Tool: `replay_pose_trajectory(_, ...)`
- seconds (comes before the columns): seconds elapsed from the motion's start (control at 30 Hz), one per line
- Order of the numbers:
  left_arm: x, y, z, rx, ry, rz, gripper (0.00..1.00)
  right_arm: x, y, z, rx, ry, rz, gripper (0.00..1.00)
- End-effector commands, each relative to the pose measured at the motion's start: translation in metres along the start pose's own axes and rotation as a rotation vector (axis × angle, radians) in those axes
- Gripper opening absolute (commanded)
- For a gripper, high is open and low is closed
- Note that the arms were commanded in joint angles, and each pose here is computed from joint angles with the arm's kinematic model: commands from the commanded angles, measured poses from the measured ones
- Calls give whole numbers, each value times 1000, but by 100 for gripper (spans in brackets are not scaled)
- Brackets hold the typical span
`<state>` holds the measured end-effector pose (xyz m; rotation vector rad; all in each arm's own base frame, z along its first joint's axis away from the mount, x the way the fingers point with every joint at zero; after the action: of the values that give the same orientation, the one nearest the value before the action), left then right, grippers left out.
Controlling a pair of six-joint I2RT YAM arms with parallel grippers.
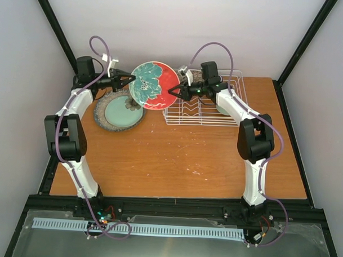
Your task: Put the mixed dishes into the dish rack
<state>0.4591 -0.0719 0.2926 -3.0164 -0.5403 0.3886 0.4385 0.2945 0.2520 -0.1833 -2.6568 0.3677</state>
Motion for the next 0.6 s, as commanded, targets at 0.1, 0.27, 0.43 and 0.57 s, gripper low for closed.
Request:
replay_pose_trajectory(0.1, -20, 47, -23, -15, 88, 164, 1, 15, 3, -11, -37, -84, -49, 3)
replay_pose_trajectory(0.27, -11, 65, -19, 9, 76, 126, 5, 15, -16, -19, -66, -170, 155, 3)
replay_pose_trajectory(0.43, -5, 66, -20, 13, 79, 93, 31, 11, -32, -26, -93, -205, 259, 3)
replay_pose_trajectory(0.57, -1, 67, -21, 14, 79, 72, 39, 8, -43, -30, -134, -218, 322, 3)
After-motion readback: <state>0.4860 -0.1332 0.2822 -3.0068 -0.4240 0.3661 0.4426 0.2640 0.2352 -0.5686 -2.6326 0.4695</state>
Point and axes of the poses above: each gripper's point midway between its finger pads, its own y axis out along the fingers, its own x axis along the line the jaws close on, z = x × y, the point moved 5 cm from there along -y, back along the fingers, and after that the axes turned 3 degrees about y, right-handed, at the moved point
